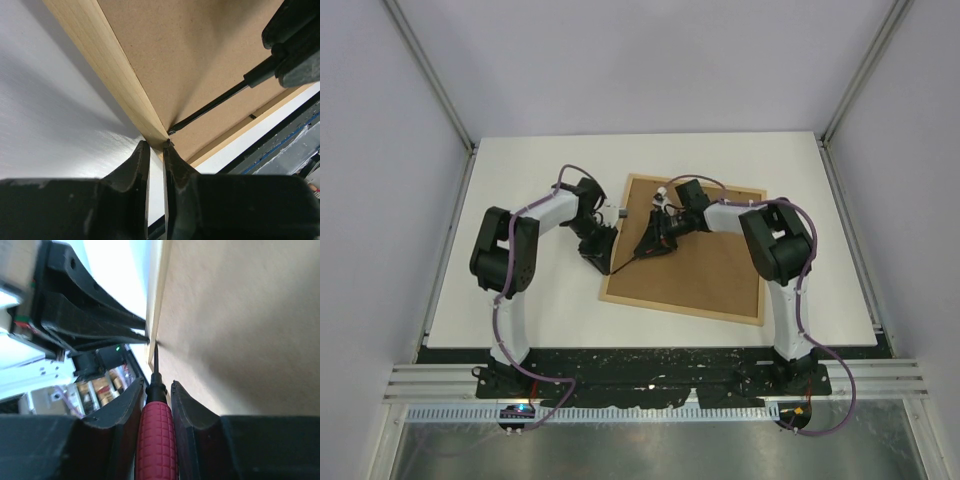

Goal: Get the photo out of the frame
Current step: Release the photo frame item from the photo frame.

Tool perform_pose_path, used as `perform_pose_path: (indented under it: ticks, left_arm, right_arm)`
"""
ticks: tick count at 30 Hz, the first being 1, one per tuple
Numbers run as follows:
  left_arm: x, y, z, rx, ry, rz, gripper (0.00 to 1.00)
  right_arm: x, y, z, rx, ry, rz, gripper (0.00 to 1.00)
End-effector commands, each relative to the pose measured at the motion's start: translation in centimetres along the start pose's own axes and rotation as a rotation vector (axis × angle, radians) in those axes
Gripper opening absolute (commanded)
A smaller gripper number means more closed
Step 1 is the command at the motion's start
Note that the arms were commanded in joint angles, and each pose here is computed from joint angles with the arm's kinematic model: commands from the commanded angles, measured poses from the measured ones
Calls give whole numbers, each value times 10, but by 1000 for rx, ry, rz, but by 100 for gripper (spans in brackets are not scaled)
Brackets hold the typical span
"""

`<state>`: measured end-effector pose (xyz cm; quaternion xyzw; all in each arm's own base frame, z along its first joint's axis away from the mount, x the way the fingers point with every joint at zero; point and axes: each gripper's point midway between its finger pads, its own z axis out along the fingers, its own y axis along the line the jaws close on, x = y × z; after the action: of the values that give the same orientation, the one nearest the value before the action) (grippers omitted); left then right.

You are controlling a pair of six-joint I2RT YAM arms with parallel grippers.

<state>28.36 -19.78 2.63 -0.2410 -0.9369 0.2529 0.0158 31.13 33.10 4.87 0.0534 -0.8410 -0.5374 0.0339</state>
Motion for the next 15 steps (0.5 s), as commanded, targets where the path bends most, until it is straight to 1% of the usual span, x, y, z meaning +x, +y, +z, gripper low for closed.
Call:
perform_pose_path:
  ticks: [1,4,5,6,7,8,11,12,15]
  left_arm:
    - [-12,-20,3,35,-56,50,0]
    - [-12,-21,2,31,-61,48,0]
    - [-12,-20,2,28,-60,46,0]
    - [-13,-20,2,27,-61,48,0]
    - [-12,-21,3,26,-60,47,0]
    - [-12,-20,2,22,-61,45,0]
    - [-13,-18,2,13,-64,49,0]
    - [-13,-18,1,11,-66,50,0]
    - [-15,-19,-3,13,-75,56,13]
  right_arm:
    - [-11,53,12,128,-81,-140,8]
    - [-20,75,12,185,-125,-194,8]
    - [-16,75,15,224,-126,-196,8]
    - [-18,88,17,226,-139,-226,8]
    - [-19,88,17,254,-150,-228,8]
    - [-20,98,18,259,-159,-249,8]
    - [-23,109,16,272,-186,-292,8]
    - [-24,107,13,283,-191,-294,8]
    - [-25,95,-2,280,-182,-298,8]
